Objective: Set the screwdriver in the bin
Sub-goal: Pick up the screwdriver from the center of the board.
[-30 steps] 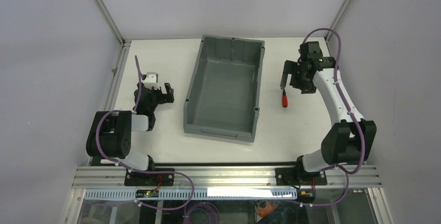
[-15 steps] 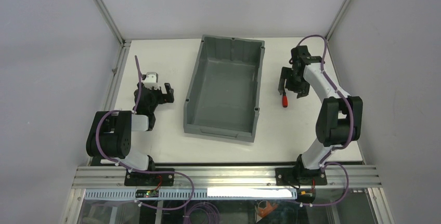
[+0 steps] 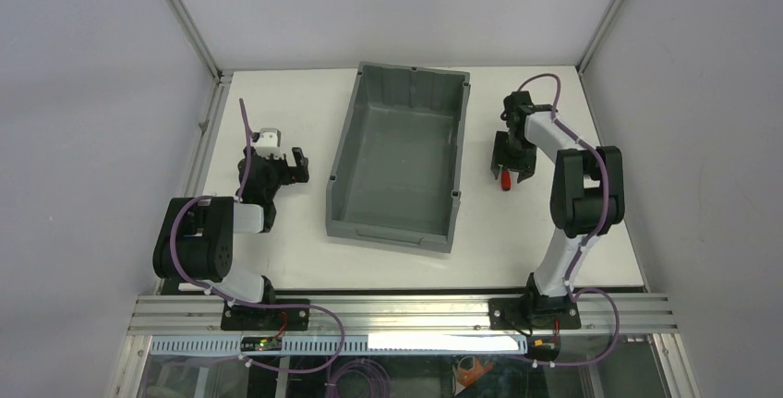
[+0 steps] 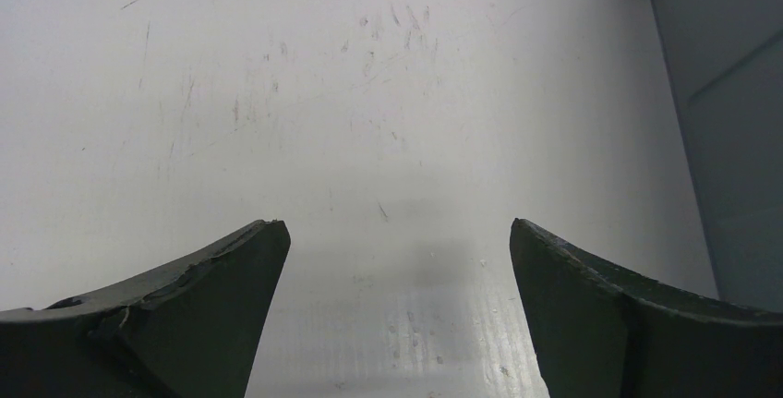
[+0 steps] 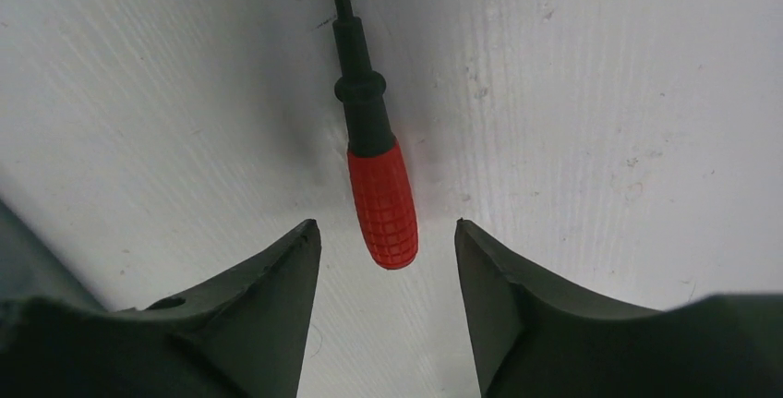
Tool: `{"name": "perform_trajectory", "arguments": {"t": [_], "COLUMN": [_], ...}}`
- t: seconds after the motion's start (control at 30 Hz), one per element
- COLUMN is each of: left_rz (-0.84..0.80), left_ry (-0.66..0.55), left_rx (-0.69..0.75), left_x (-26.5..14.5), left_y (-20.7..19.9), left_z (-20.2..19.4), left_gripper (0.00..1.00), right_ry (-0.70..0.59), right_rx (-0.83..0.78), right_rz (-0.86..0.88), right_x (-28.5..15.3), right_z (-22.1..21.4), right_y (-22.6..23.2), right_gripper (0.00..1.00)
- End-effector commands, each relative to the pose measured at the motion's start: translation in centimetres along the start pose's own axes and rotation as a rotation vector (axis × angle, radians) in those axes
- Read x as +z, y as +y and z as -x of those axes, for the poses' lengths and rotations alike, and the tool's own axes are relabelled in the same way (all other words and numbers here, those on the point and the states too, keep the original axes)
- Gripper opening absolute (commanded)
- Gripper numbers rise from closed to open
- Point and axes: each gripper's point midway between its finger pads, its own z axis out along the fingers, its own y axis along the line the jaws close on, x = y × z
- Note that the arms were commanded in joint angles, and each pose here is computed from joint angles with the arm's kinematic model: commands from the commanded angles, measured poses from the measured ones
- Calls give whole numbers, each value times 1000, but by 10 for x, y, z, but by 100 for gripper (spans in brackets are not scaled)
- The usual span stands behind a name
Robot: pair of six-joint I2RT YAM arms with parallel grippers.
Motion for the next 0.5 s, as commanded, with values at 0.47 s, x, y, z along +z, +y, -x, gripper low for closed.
{"name": "perform_trajectory", "arguments": {"t": [0.47], "left_rz": [-29], "left_ry": [-53], "left_rx": [-6], "left_x": [-2], "left_y": [-7], "left_z": [15], "left_gripper": [99], "right_ry": [11], "right_rx": [-18], "right_rz": [-19], "right_x": [26], "right_z": [0], "right_y": [2], "right_gripper": [18]}}
